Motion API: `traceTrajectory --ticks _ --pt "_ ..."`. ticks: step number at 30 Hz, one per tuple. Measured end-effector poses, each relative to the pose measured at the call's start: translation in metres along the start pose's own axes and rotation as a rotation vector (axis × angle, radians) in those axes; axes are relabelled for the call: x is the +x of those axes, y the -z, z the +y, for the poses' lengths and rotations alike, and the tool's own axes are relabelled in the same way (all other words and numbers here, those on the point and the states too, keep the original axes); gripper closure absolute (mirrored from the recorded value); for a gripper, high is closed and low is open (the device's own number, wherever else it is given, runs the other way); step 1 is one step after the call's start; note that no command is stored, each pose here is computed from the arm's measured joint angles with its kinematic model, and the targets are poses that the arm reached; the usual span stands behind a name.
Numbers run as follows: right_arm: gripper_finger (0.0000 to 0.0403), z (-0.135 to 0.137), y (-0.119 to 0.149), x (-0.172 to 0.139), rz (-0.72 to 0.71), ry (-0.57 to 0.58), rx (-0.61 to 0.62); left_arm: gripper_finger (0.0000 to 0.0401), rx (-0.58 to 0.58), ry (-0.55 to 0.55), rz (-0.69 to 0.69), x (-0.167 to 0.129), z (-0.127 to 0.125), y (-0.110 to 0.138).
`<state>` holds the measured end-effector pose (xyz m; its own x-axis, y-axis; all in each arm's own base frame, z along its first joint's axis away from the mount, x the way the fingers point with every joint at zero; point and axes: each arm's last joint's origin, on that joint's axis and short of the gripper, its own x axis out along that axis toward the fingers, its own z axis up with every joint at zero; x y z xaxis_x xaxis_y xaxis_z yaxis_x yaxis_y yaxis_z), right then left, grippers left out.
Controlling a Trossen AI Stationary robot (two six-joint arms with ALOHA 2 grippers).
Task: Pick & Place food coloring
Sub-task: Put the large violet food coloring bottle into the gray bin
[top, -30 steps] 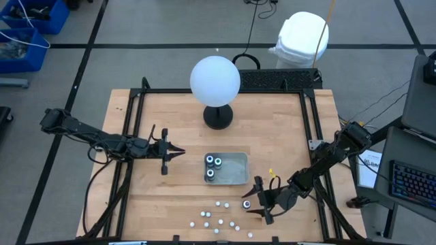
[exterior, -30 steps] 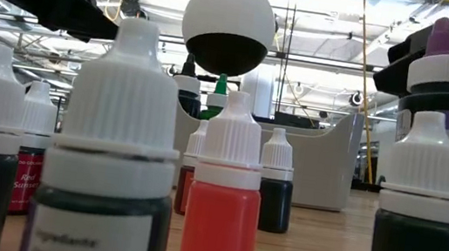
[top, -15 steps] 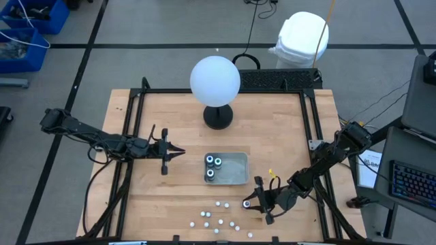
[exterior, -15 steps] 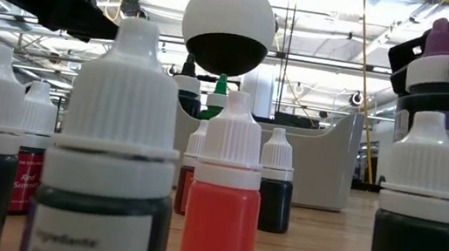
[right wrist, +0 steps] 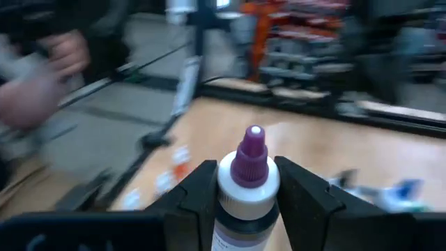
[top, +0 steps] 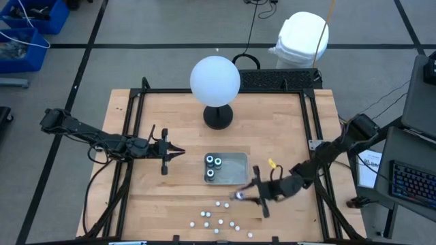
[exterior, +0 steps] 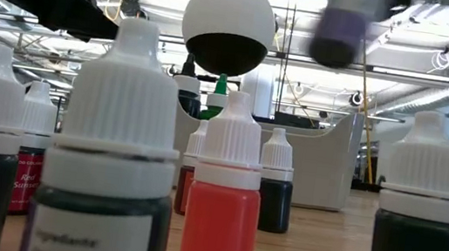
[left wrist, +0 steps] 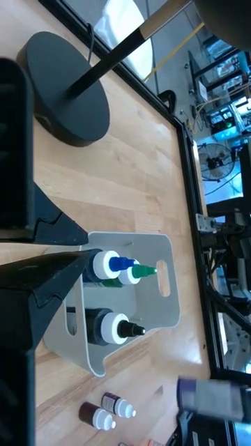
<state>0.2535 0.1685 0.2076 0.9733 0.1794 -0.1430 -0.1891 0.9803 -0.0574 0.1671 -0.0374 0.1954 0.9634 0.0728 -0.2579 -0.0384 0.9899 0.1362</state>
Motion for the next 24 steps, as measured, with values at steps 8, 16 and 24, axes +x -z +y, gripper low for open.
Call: traceTrajectory --ticks 8,16,24 --pt "0.0287 -0.047 -0.003 0.021 0.009 0.172 0.064 0.0366 0.0 0.0 0.001 0.0 0.0 0.0" --pt "0.029 -0.067 0.016 0.034 0.071 0.242 0.096 0.0366 0.001 0.0 0.002 0.0 0.0 0.0" --pt "0.0288 -0.07 0.029 0.043 0.084 0.258 0.125 0.0366 0.001 0.0 0.002 0.0 0.0 0.0"
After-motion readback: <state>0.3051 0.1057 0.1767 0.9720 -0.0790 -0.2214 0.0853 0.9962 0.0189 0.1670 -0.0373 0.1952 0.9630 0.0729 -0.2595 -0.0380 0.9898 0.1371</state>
